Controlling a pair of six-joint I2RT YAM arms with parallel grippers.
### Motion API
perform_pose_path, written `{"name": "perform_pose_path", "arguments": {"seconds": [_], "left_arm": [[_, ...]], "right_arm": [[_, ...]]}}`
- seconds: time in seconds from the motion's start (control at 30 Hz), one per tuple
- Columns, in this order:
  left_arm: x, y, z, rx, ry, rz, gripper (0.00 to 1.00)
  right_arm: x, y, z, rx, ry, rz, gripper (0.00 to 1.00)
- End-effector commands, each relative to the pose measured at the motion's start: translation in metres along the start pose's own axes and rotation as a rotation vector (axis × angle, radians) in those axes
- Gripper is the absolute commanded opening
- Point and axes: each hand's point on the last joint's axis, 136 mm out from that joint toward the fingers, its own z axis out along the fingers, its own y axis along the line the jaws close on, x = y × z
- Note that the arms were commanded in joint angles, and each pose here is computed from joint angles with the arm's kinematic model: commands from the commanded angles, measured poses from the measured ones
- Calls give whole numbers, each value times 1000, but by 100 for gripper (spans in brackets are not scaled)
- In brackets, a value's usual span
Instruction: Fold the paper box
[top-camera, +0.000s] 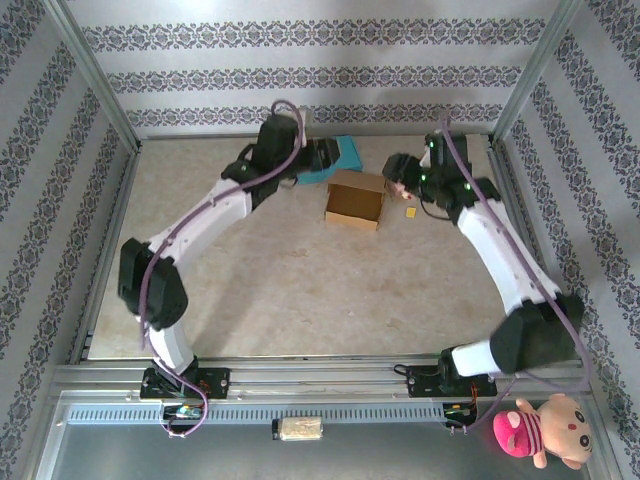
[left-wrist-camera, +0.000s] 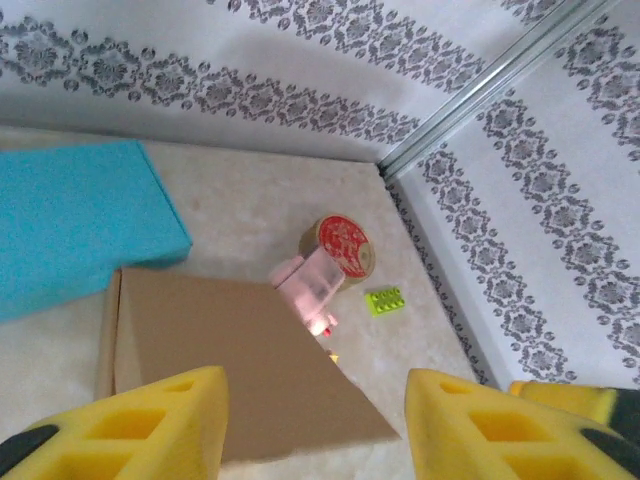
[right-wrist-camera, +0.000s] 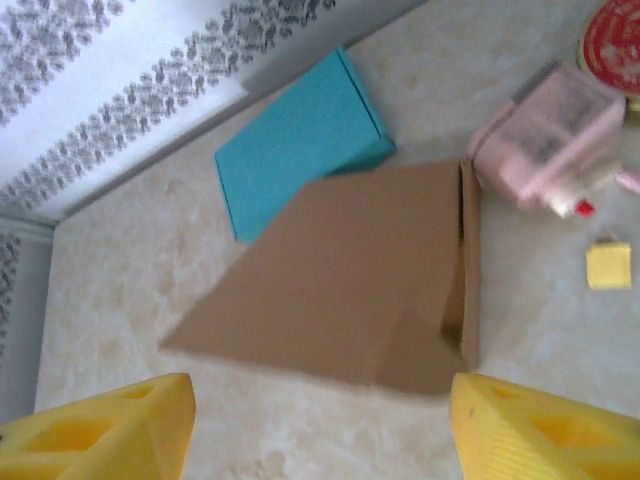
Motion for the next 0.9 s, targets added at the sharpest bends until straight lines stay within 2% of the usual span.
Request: {"name": "perform_pose_path", "arguments": {"seconds": [0.0,0.07,0.23,0.33,0.43,0.57,0.63,0.77,0.87], "left_arm": [[38,66,39,-146,250,-25,51],[42,78,54,-167,310,-23,54],[70,78,79,-58,443,-98,57],[89,85,87,-41,488,-120,58],[107,95,91,-39,517,-134,54],[141,115,95,-54,558,-165,40],[158,129,94,-79,572,-176,36],[188,150,93,-113,588,-195,35],[175,143,86,-92,544,-181,37]], "right_arm": [[24,-15,34,48,204,39,72],[22,-25,50,86,212,45,73],[32,-42,81,128,276,43,74],[47,-61,96,180,302,47,71],[62,-80,105,237,317,33,68],[83,-103,113,317,341,-4,68],[92,-116,117,367,350,-29,68],[111,-134,122,434,384,-76,68],[106,-125,116,414,382,-83,69]]}}
